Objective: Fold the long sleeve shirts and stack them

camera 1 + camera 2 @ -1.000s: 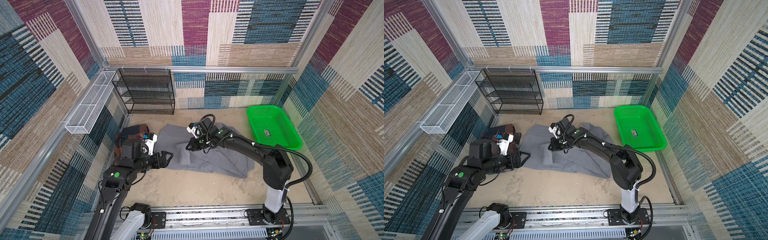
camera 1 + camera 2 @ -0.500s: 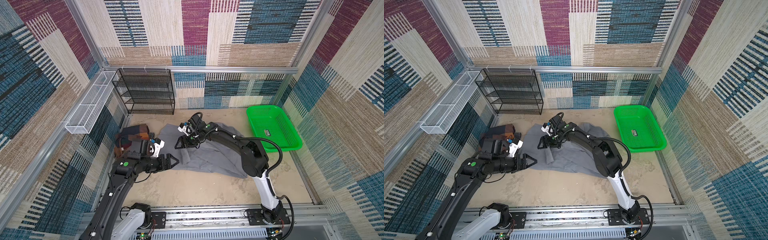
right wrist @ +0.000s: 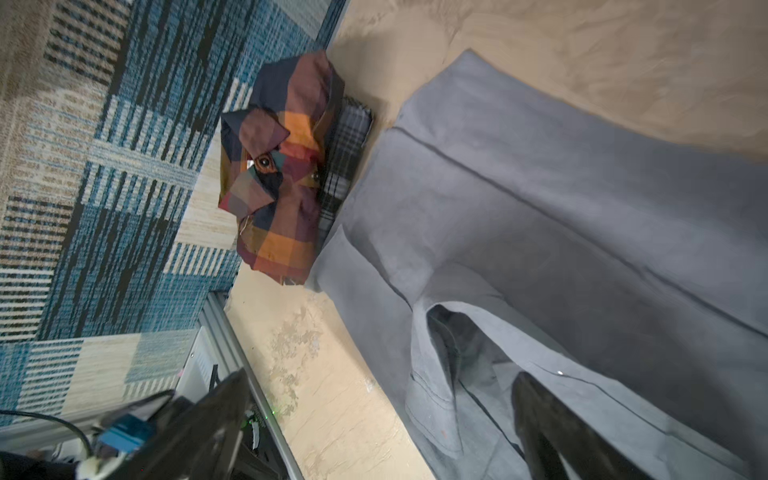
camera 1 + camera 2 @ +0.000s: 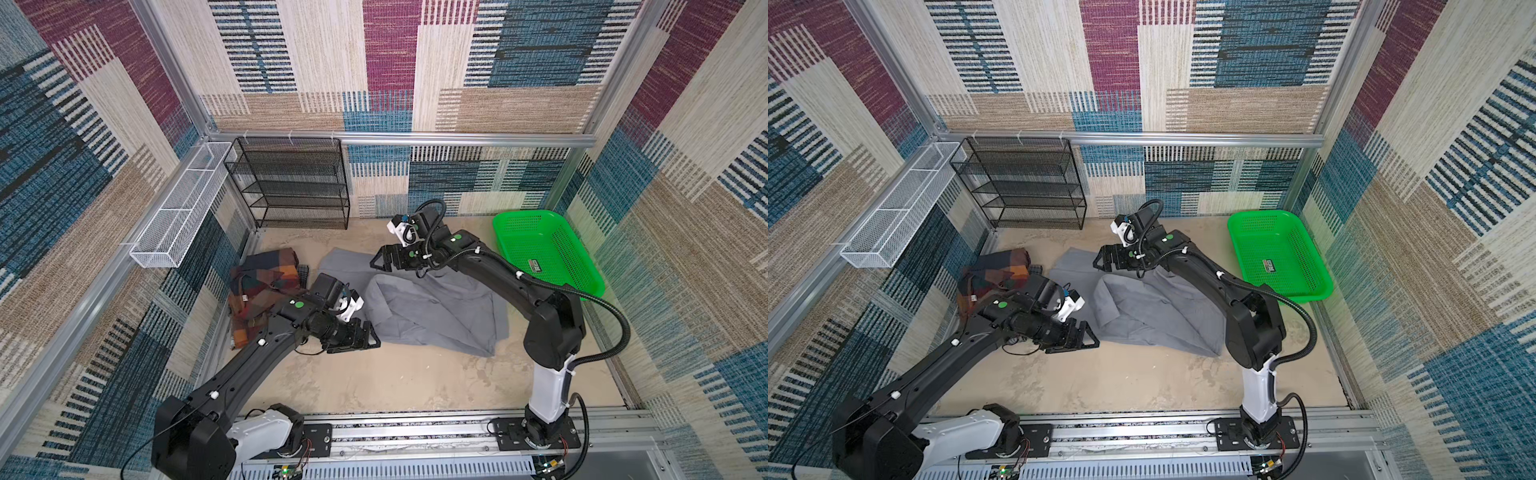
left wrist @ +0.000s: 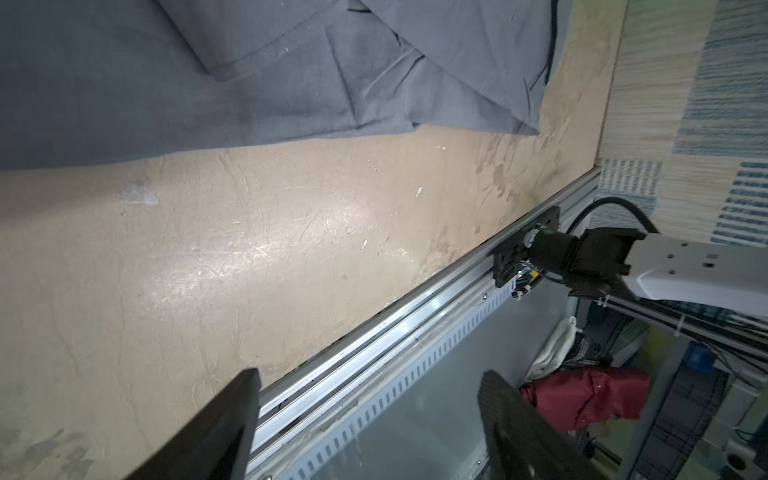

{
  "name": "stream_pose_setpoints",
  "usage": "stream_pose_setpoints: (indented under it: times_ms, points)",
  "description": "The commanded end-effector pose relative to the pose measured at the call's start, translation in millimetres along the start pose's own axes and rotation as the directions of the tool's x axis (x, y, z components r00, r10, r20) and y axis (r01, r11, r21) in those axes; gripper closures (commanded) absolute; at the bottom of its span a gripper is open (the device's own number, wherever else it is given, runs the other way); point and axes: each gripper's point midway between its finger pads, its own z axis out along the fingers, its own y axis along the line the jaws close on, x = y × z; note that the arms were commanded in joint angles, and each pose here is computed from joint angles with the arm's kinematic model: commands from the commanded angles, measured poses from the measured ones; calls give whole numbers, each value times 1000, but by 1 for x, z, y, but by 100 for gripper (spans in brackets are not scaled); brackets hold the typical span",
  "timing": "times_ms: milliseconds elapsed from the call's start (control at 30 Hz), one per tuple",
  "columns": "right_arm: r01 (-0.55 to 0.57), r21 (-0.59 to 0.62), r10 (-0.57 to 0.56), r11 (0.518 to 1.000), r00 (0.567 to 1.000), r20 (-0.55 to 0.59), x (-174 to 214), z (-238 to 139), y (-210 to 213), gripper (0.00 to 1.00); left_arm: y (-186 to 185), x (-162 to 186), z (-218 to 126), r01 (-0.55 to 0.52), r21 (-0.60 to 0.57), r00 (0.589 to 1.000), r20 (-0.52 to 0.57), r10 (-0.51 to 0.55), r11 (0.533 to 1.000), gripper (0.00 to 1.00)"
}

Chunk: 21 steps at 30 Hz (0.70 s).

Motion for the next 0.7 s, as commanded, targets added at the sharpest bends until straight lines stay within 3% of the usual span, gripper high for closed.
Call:
stream_pose_setpoints:
  times_ms: [0, 167, 267, 400, 667]
  points:
    - [21, 126, -36, 992, 993, 110, -14, -35, -15, 0, 9, -16, 7, -6, -140, 999, 41, 12, 990, 13]
    - [-12, 161, -27, 987, 969, 244, -14, -93, -25, 0, 11, -42, 31, 4, -262, 999, 36, 5, 965, 13]
    - [-10, 204, -45, 979, 964, 263, -5, -116, -31, 0, 8, -65, 37, 0, -363, 996, 80, 31, 932, 12]
    - [-28, 277, -60, 960, 951, 303, 4, -144, -42, 0, 4, -89, 37, 26, -516, 989, 139, 54, 856, 12]
    - [-23, 308, -105, 951, 914, 392, 17, -189, -40, 0, -2, -114, 62, 142, -556, 975, 221, -19, 819, 20]
